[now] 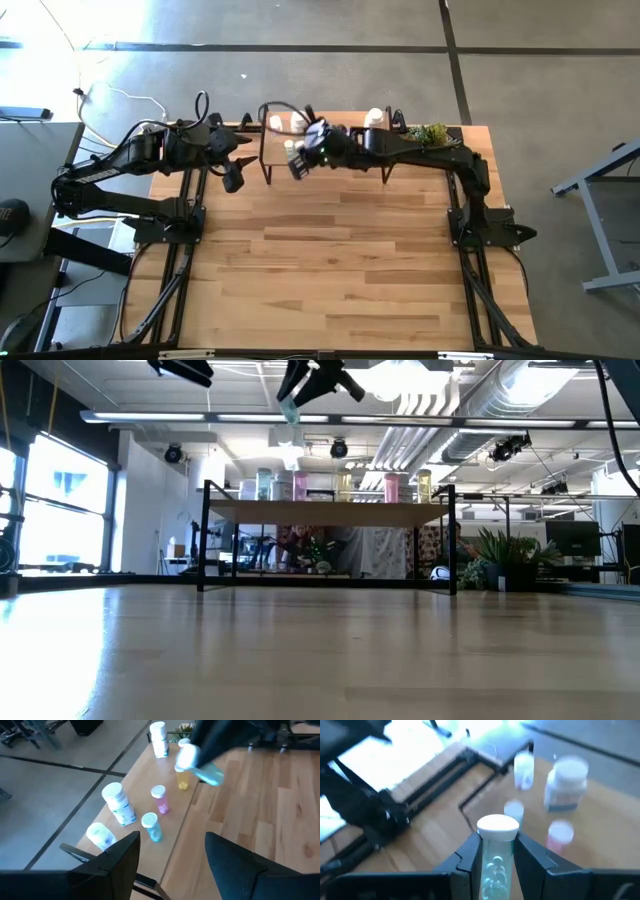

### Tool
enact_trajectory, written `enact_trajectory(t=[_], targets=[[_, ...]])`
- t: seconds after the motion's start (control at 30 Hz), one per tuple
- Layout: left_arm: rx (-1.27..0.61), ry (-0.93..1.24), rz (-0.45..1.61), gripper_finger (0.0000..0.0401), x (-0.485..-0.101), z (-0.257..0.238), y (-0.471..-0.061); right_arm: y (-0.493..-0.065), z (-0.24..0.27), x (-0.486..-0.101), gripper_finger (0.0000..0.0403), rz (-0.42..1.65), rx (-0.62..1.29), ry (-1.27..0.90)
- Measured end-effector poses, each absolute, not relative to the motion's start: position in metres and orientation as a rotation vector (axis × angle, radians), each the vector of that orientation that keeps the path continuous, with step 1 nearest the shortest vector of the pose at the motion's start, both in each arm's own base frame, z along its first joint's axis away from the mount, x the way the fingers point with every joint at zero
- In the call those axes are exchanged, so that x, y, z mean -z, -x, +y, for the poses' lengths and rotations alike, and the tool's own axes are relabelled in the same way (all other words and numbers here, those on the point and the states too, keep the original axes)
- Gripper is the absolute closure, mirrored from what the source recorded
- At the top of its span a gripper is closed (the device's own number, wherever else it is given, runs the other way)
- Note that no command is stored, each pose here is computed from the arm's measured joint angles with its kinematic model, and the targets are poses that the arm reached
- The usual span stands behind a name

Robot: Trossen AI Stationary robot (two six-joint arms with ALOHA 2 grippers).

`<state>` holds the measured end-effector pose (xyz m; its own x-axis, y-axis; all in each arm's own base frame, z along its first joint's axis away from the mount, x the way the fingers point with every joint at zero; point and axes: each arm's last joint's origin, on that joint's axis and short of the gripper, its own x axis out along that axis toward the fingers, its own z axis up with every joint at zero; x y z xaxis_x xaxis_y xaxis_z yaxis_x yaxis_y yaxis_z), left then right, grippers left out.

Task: Pick and place medicine bottles onto shelf by color
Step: Put the blue medicine bottle on the shelf

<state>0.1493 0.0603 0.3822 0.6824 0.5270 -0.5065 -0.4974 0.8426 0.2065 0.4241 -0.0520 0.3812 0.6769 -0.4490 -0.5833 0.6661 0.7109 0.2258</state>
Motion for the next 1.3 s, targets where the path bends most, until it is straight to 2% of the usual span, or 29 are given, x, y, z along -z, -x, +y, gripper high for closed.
enact_trajectory(t=[0.43,0.87,1.03,1.3], targets=[[-0.459,-0.007,0.553,0.0188,-0.383,0.058,-0.152,-0.418,-0.073,-0.426,0.032,0.27,0.499,-0.293],[-0.442,0.089,0.173,0.0188,-0.414,0.061,-0.165,-0.418,-0.068,-0.449,0.032,0.136,0.258,-0.246],[-0.484,0.132,0.13,0.0188,-0.415,0.065,-0.174,-0.417,-0.065,-0.455,0.032,0.102,0.171,-0.252],[-0.478,0.141,0.094,0.0188,-0.414,0.07,-0.191,-0.411,-0.064,-0.463,0.032,0.07,0.143,-0.249]])
